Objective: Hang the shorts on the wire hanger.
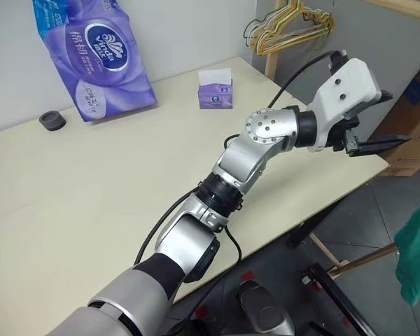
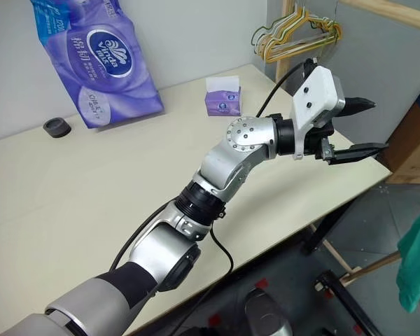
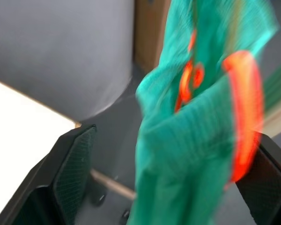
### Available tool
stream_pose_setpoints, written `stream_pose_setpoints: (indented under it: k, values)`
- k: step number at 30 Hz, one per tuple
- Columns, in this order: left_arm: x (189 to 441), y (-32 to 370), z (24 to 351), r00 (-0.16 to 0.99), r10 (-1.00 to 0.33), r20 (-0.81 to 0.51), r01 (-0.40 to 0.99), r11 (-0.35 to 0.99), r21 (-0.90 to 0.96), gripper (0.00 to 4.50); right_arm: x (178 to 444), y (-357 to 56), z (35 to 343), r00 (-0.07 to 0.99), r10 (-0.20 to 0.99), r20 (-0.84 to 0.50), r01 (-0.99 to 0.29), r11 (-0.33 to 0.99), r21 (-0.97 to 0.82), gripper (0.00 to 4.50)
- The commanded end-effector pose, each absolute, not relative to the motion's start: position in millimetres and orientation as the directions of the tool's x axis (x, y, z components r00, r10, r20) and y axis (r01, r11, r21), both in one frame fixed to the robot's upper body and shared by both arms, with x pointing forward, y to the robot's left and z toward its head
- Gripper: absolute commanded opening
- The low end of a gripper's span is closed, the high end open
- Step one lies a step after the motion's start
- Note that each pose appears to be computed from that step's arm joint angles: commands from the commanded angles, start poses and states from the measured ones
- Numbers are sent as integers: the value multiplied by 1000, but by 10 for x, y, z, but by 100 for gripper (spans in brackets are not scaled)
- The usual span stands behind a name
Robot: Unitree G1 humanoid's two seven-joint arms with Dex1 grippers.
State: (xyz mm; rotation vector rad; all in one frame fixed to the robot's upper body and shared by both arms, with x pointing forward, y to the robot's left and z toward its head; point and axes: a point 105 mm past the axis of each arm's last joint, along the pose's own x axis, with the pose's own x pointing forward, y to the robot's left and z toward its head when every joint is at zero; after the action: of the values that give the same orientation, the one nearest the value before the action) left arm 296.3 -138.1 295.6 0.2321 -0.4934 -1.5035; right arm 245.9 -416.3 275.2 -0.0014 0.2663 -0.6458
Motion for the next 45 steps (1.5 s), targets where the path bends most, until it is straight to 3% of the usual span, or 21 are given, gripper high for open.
stream_pose_setpoints:
  k: [1,7,11,15,18,20,22,24,29,36,40,45]
  values:
    - [2753,-1513,3087,-75,-974,215,883,35,467,386,2354,-3941,3122,786,-616,-53,602,781,-166,445]
    - [2804,-1496,3054,-56,-976,210,885,49,463,386,2411,-3398,3497,850,-491,191,524,752,-400,445]
    - [2903,-1450,3005,-7,-979,204,886,89,456,386,2489,-3131,3607,880,-385,277,473,754,-456,445]
    - [3255,-1247,2848,181,-965,188,877,245,414,386,2669,-2812,3594,923,-221,315,356,799,-484,445]
    - [3691,-842,2693,423,-888,181,805,459,375,386,2843,-2562,3342,960,-81,268,203,860,-467,445]
    - [3826,-687,2644,503,-846,177,767,531,361,386,2890,-2481,3245,967,-32,254,150,875,-460,445]
    - [4238,14,2518,761,-624,179,554,768,321,386,3056,-2268,2964,969,75,234,51,871,-488,445]
    - [4420,679,2379,905,-391,168,332,895,298,386,3179,-2055,2702,963,190,191,-75,870,-488,445]
    - [4298,1418,2086,980,-134,145,81,942,327,386,3401,-1826,2438,930,313,190,-199,867,-457,445]
    - [3731,2082,1482,987,162,14,-161,962,221,386,3777,-1360,2026,892,428,145,-365,871,-328,445]
    - [3619,2127,1377,979,205,-13,-197,956,218,386,3848,-1239,1856,887,442,134,-397,878,-267,445]
    - [3616,2046,1357,990,140,-18,-135,973,188,386,3860,-1132,1759,884,446,142,-406,882,-239,445]
